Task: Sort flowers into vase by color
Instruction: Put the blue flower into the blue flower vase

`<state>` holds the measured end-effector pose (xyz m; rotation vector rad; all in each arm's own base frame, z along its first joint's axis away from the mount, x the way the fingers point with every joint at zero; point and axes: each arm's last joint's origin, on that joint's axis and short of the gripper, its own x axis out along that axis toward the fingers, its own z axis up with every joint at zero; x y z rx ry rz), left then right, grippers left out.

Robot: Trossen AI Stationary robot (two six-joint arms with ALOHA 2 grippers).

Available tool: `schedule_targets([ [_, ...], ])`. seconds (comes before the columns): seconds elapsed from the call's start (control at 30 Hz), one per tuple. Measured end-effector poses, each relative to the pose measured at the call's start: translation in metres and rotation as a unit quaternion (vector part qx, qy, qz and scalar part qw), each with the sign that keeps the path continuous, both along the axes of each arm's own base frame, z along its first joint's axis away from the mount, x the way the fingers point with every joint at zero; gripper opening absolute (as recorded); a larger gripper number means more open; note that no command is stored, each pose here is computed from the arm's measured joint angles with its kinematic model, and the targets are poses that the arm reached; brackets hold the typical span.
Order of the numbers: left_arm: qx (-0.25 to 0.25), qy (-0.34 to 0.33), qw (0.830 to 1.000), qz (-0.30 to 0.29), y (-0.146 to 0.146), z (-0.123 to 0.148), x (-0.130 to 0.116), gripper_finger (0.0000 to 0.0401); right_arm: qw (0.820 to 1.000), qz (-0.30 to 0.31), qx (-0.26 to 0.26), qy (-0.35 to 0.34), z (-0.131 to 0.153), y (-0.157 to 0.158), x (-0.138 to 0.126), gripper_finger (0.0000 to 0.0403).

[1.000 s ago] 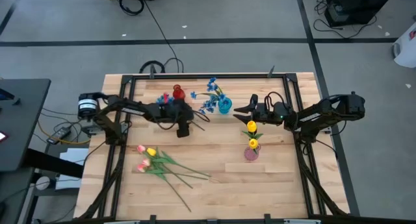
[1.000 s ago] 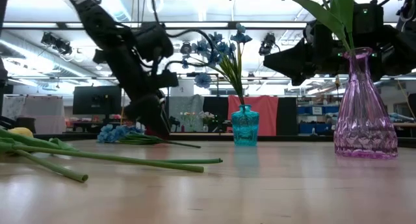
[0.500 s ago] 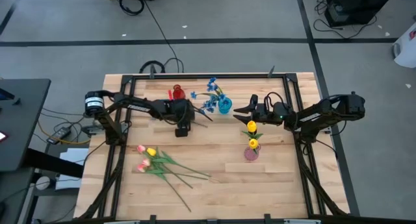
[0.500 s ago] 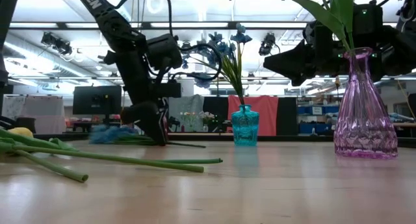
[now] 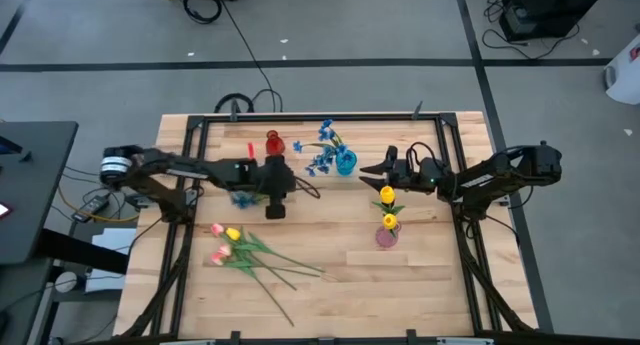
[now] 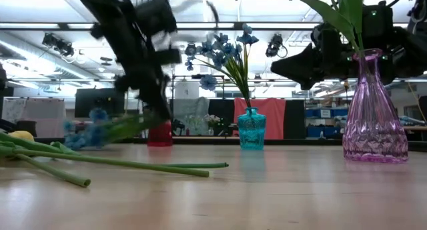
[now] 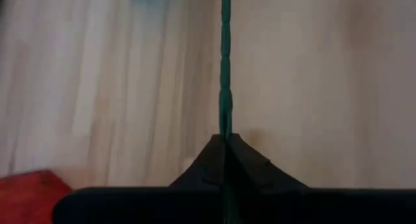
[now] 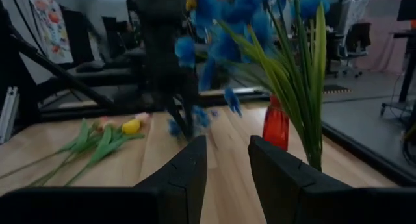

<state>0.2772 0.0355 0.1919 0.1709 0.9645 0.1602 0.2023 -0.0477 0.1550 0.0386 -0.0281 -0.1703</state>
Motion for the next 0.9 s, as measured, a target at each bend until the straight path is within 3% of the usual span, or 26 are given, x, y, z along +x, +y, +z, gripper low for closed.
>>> schedule_targets([
  [0.3, -0.066, -0.139, 0.986, -0.066, -0.037, 0.054, -0.016, 0.0012, 1.000, -0.012, 0.018, -0.010, 0.004, -0.002, 0.003, 0.0127],
  [0.43, -0.078, -0.211, 0.969, -0.098, -0.045, 0.075, -0.020, 0.0013, 0.998, 0.025, 0.044, -0.041, 0.020, -0.005, 0.009, 0.0127],
  [0.57, -0.072, -0.295, 0.947, -0.104, -0.046, 0.096, -0.020, 0.0013, 0.997, 0.039, 0.061, -0.026, 0.033, -0.010, 0.017, 0.0127],
  [0.7, -0.068, -0.335, 0.934, -0.102, -0.045, 0.123, -0.018, 0.0013, 0.996, 0.027, 0.076, 0.023, 0.050, -0.015, 0.026, 0.0127],
  [0.9, -0.047, -0.345, 0.933, -0.091, -0.043, 0.175, -0.019, 0.0013, 0.994, 0.001, 0.080, 0.071, 0.098, -0.017, 0.024, 0.0127],
])
